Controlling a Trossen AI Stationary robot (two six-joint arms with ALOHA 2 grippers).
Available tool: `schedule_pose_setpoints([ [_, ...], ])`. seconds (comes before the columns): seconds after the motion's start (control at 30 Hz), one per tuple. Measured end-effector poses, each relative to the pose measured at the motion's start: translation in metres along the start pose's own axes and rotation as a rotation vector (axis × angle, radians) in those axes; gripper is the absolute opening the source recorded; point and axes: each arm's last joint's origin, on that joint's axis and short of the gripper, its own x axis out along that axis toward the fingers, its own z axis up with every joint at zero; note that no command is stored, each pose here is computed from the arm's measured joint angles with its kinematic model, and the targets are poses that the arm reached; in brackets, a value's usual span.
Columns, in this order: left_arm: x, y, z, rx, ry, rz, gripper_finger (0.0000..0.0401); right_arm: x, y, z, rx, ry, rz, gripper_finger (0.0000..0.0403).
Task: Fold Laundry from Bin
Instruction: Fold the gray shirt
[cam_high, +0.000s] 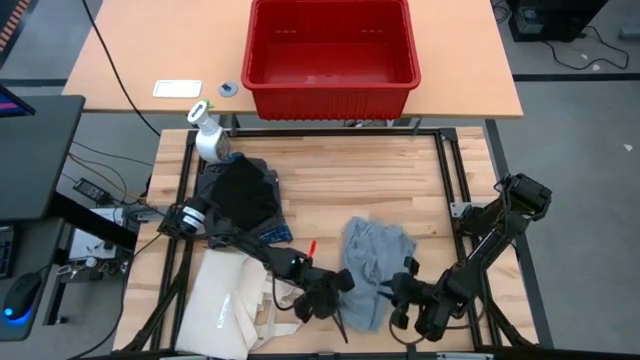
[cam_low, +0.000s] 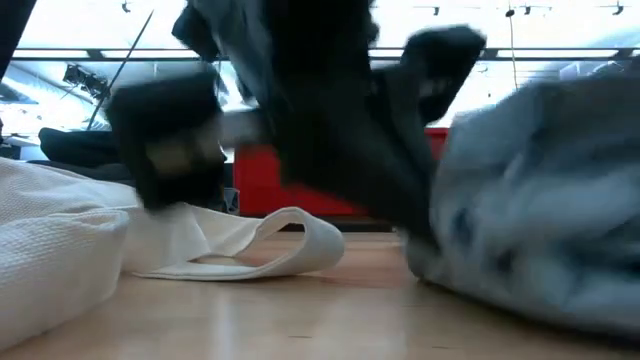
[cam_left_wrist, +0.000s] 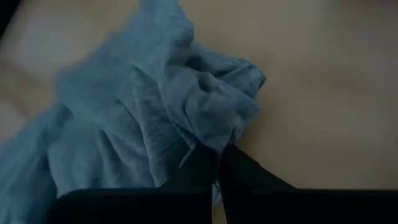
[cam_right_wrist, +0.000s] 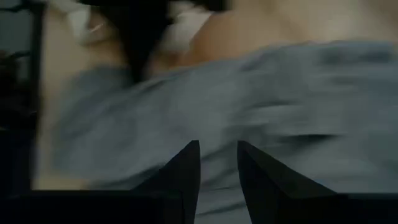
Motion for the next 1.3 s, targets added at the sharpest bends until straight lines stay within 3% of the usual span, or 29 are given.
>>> schedule_pose_setpoints([
  [0.17,-0.022,0.009,0.019,-0.154,-0.201,-0.099,0.0008,0.002,-0.01,0.0,-0.028,-0.128,-0.106,0.0104],
  [0.33,-0.041,0.024,0.02,-0.34,-0.301,-0.172,0.0003,0.022,-0.034,-0.007,-0.034,-0.137,-0.17,0.0091],
  [0.63,-0.052,0.061,-0.006,-0.613,-0.39,-0.152,0.0001,0.062,-0.061,-0.031,0.059,-0.143,-0.023,0.0077],
  [0.83,-0.065,0.098,-0.046,-0.796,-0.405,-0.05,0.0001,0.097,-0.041,-0.033,0.071,-0.086,0.081,0.0069],
  [1.0,-0.074,0.116,-0.076,-0.863,-0.383,0.009,0.0001,0.076,-0.027,-0.027,0.029,-0.036,0.159,0.0054],
  [1.3,-0.079,0.126,-0.105,-0.924,-0.337,0.051,0.0,0.02,-0.044,-0.016,0.16,-0.025,0.028,0.0038],
])
